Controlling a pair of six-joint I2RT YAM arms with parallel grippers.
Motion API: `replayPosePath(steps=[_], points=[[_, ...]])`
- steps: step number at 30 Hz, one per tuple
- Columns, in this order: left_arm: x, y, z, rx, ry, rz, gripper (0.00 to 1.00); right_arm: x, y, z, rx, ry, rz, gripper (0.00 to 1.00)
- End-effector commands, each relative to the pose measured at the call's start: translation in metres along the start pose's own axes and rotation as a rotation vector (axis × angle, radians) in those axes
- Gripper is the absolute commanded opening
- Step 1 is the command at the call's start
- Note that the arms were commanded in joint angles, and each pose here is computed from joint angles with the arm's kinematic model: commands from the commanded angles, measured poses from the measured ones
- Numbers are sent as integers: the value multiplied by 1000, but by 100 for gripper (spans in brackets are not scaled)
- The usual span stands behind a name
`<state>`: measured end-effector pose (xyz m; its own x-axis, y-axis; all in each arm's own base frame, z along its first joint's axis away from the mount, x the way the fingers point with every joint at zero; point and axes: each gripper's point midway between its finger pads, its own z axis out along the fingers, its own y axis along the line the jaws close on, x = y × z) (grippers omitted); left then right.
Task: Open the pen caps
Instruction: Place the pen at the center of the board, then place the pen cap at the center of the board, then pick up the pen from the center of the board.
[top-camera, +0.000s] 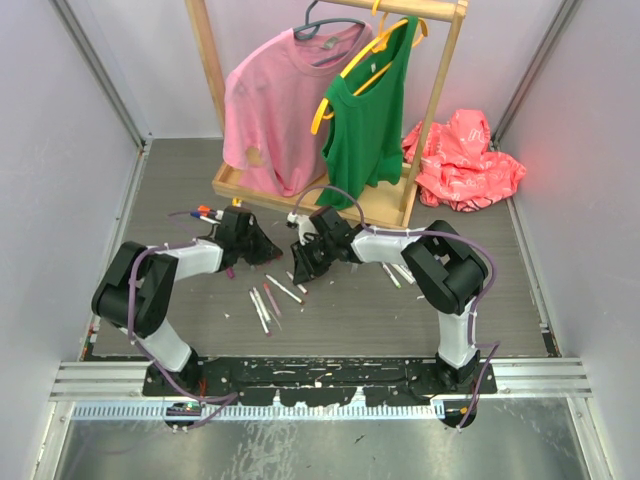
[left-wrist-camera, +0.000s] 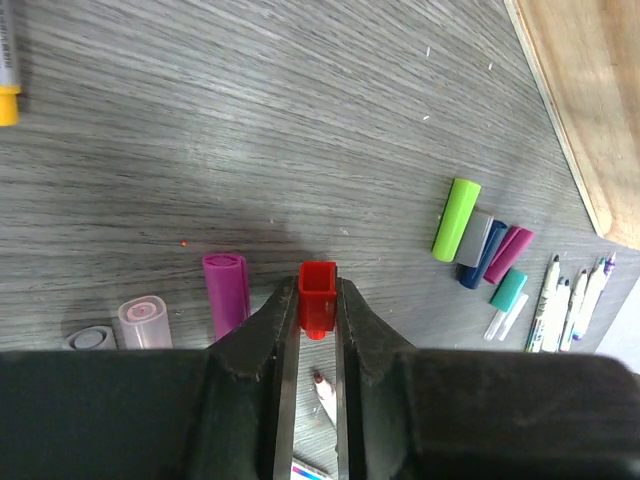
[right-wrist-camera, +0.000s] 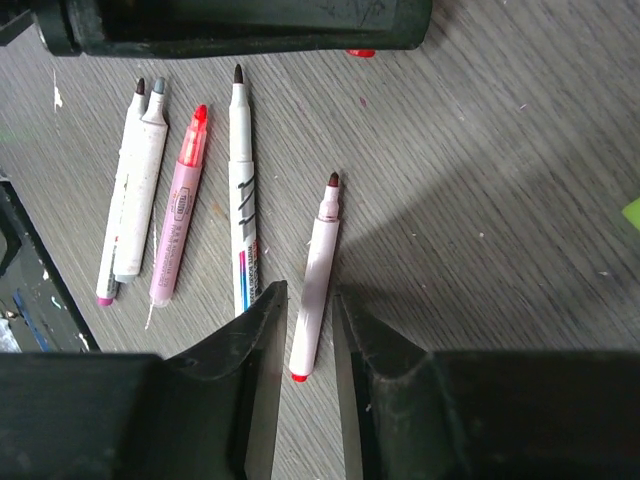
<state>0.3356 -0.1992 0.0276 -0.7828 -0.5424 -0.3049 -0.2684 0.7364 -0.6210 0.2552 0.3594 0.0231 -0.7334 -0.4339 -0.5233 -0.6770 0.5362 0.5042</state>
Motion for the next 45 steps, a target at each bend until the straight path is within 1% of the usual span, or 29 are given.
replayPosePath(steps=[1, 5, 9, 14, 18, 23, 28, 30, 31, 33, 34, 36, 37, 40, 45], points=[[-11, -6, 0, -16, -37, 15, 19, -26, 13, -11, -27, -47, -56, 32], [-12, -4, 1, -28, -34, 18, 22, -34, 19, -20, -37, -70, -79, 36], [-12, -5, 2, -29, -29, 18, 28, -37, 21, -24, -46, -74, -89, 37], [-14, -8, -3, -24, -36, 19, 30, -39, 23, -27, -57, -75, -94, 37], [-19, -19, -16, 4, -58, 31, 31, -48, 27, -39, -63, -105, -115, 37], [-32, -35, -46, 45, -126, 98, 33, -60, 37, -59, -98, -150, -149, 37], [-53, -34, -76, 33, -262, 221, 34, -69, 53, -80, -163, -192, -207, 36], [-65, -21, -86, -33, -336, 248, 37, -72, 58, -89, -172, -210, -235, 36], [-73, -12, -91, -74, -380, 251, 41, -74, 61, -92, -175, -219, -250, 35], [-87, 0, -103, -126, -459, 250, 54, -75, 64, -99, -181, -233, -279, 35], [-93, 6, -106, -143, -485, 247, 64, -76, 66, -101, -184, -237, -291, 35], [-106, 16, -112, -161, -528, 218, 76, -76, 67, -104, -190, -239, -304, 35], [-113, 18, -113, -155, -543, 205, 79, -76, 67, -105, -196, -237, -304, 35], [-130, 25, -111, -156, -534, 149, 79, -74, 65, -104, -206, -225, -296, 35], [-151, 48, -90, -262, -429, 27, 78, -73, 64, -105, -210, -216, -303, 34]])
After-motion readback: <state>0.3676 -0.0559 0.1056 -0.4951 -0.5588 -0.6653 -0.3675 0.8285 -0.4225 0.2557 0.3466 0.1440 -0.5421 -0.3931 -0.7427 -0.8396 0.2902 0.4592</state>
